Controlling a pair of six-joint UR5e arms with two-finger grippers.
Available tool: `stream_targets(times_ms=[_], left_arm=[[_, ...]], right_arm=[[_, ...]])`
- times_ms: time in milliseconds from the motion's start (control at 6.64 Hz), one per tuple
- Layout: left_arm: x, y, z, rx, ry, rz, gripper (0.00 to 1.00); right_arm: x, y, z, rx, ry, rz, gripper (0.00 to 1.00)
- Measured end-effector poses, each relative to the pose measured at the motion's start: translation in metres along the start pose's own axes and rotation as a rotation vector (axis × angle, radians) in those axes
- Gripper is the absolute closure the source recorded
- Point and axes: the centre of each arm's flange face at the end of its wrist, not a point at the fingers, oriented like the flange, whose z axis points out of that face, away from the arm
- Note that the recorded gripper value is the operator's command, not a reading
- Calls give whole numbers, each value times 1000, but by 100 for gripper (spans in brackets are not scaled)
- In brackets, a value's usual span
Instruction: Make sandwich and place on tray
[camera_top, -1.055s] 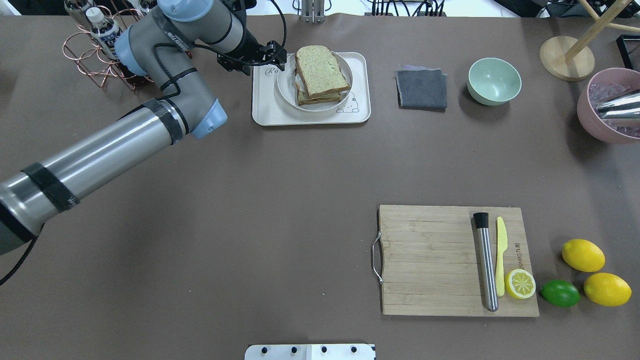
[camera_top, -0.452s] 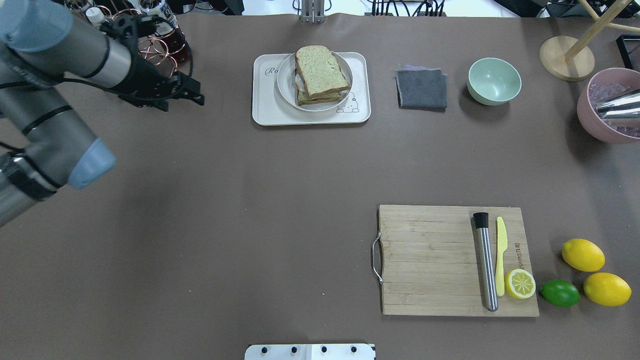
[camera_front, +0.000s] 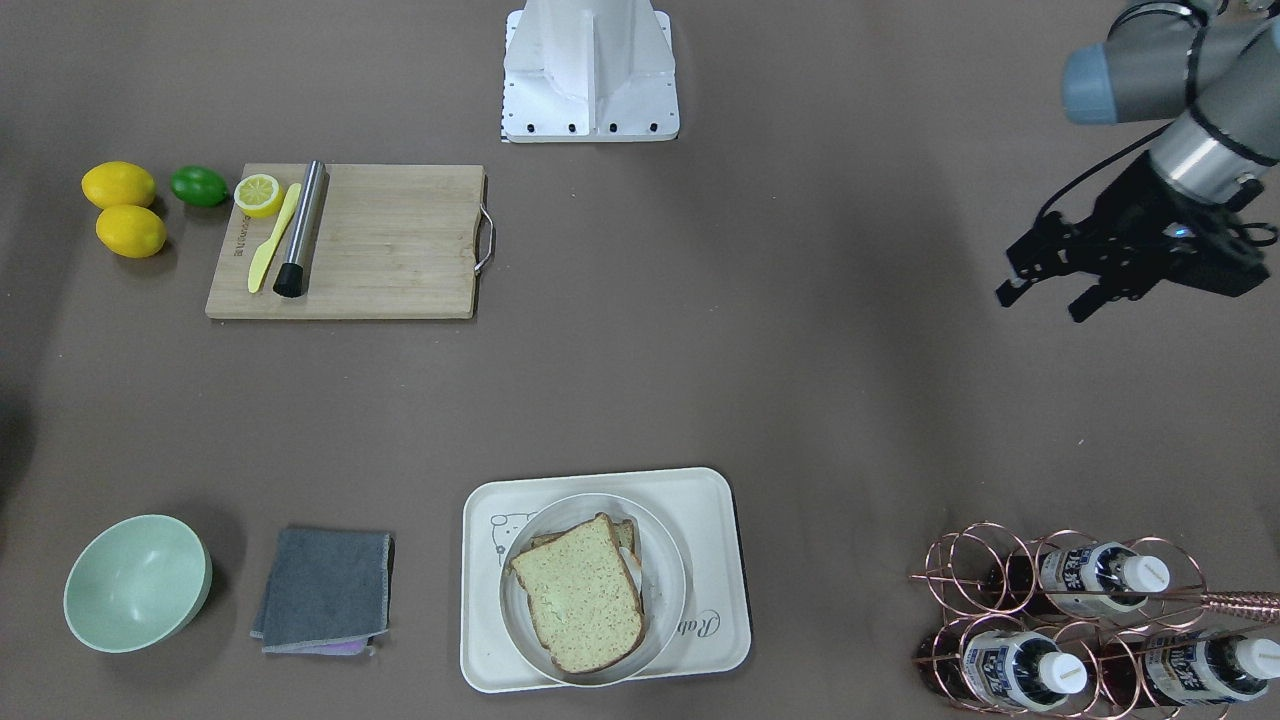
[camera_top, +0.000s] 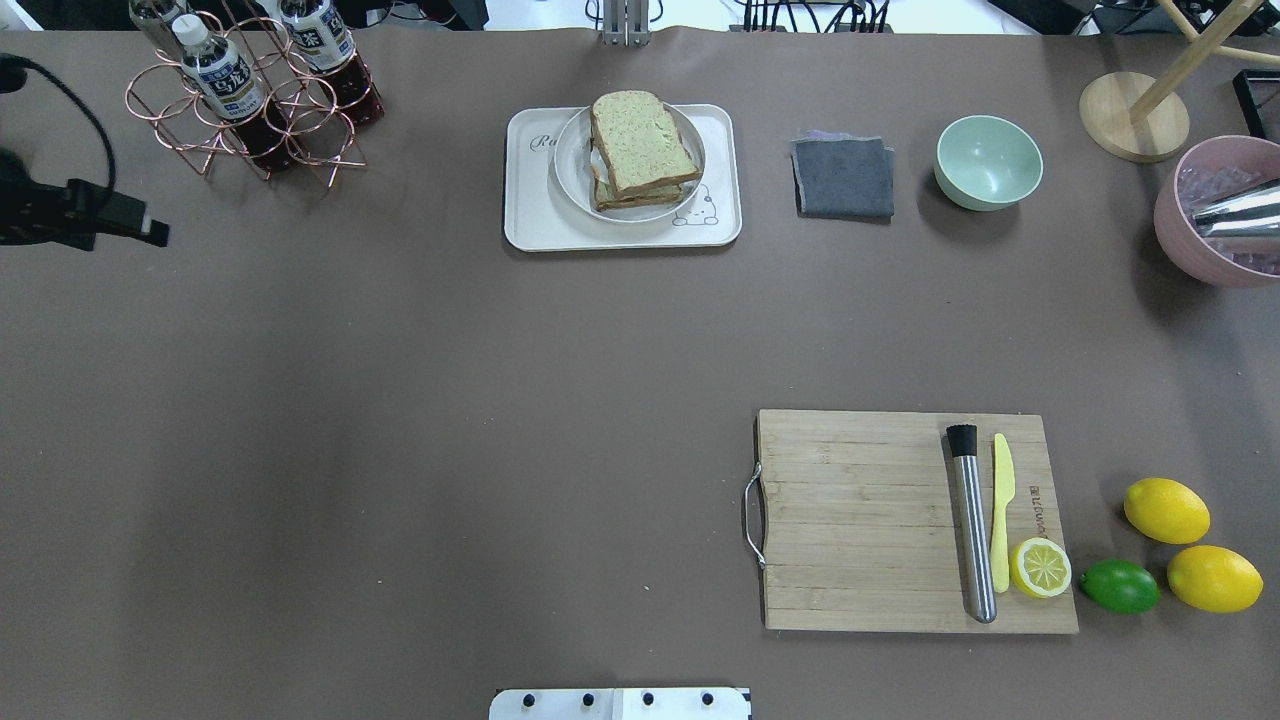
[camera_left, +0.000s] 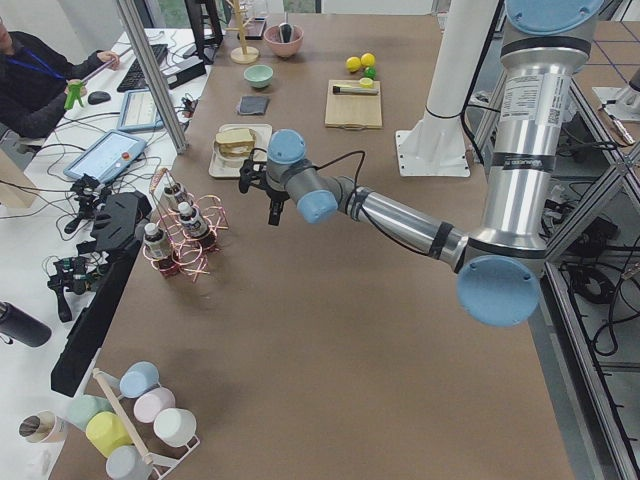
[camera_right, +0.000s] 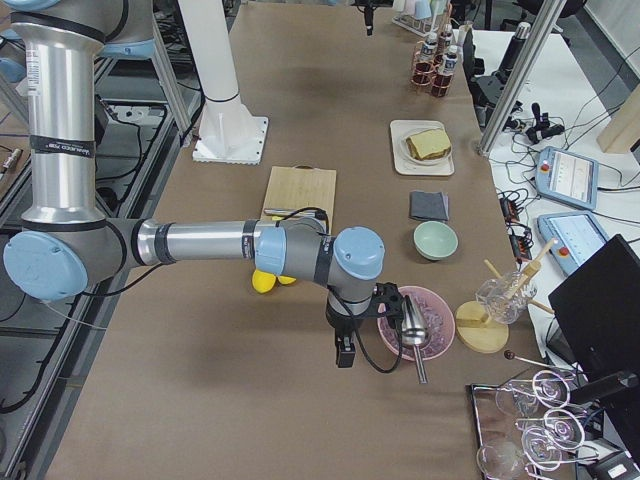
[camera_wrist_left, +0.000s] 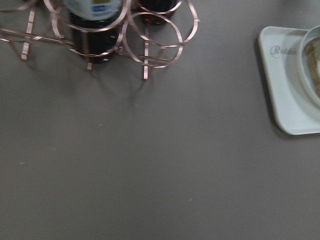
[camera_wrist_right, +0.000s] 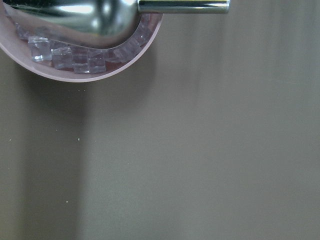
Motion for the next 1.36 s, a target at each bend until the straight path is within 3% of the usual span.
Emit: stream_targets(times_ms=[301, 603, 904, 1356], left_arm=[[-124, 18, -48, -32, -137, 153, 1], [-227, 26, -107, -174, -249, 253, 1], [-304, 77, -113, -280, -241, 176, 1], [-328, 103, -103, -331, -228, 120, 1]], right_arm=[[2, 4, 3, -6, -2, 5, 0], [2, 5, 4, -8, -2, 6, 0], [2, 6, 5, -9, -2, 7, 0], [2, 5, 5, -9, -3, 7, 0]])
